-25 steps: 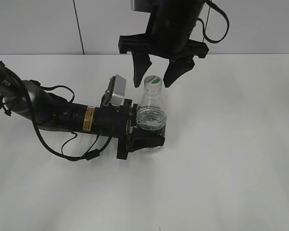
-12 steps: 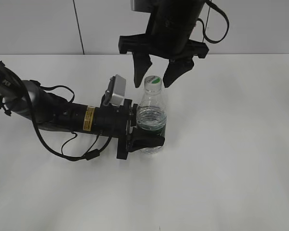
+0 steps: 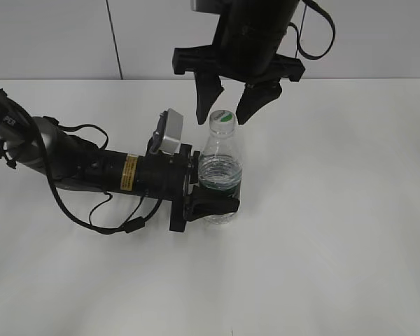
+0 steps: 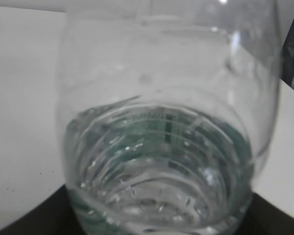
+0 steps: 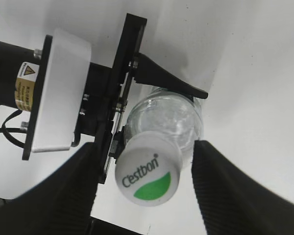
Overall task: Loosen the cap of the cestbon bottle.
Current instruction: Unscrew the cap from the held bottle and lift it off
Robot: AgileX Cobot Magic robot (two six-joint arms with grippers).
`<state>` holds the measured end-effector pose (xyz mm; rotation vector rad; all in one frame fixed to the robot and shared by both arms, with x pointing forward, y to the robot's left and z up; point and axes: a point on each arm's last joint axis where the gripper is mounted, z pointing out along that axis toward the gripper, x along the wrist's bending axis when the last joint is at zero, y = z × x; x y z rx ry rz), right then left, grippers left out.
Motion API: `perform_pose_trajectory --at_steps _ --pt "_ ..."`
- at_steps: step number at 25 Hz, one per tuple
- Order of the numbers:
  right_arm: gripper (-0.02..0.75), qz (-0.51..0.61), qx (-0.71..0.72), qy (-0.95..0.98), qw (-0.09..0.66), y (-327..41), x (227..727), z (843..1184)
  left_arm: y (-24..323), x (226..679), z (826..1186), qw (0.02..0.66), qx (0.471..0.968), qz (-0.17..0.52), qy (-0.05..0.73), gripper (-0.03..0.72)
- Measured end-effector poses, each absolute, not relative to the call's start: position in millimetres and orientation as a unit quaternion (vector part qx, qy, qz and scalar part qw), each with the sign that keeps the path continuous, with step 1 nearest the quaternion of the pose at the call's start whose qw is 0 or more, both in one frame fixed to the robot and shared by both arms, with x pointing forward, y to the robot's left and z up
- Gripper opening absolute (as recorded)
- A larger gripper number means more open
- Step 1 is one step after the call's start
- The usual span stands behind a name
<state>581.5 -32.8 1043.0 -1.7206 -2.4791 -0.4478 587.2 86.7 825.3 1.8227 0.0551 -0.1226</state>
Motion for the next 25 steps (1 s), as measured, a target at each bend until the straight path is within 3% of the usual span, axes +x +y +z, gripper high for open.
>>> perform_pose_trajectory --at_steps 25 --pt "0.451 -0.139 -0.563 -0.813 0.049 -34.4 579.0 1039.2 86.7 587.2 825.3 0.611 0.79 -0.053 0.024 0.412"
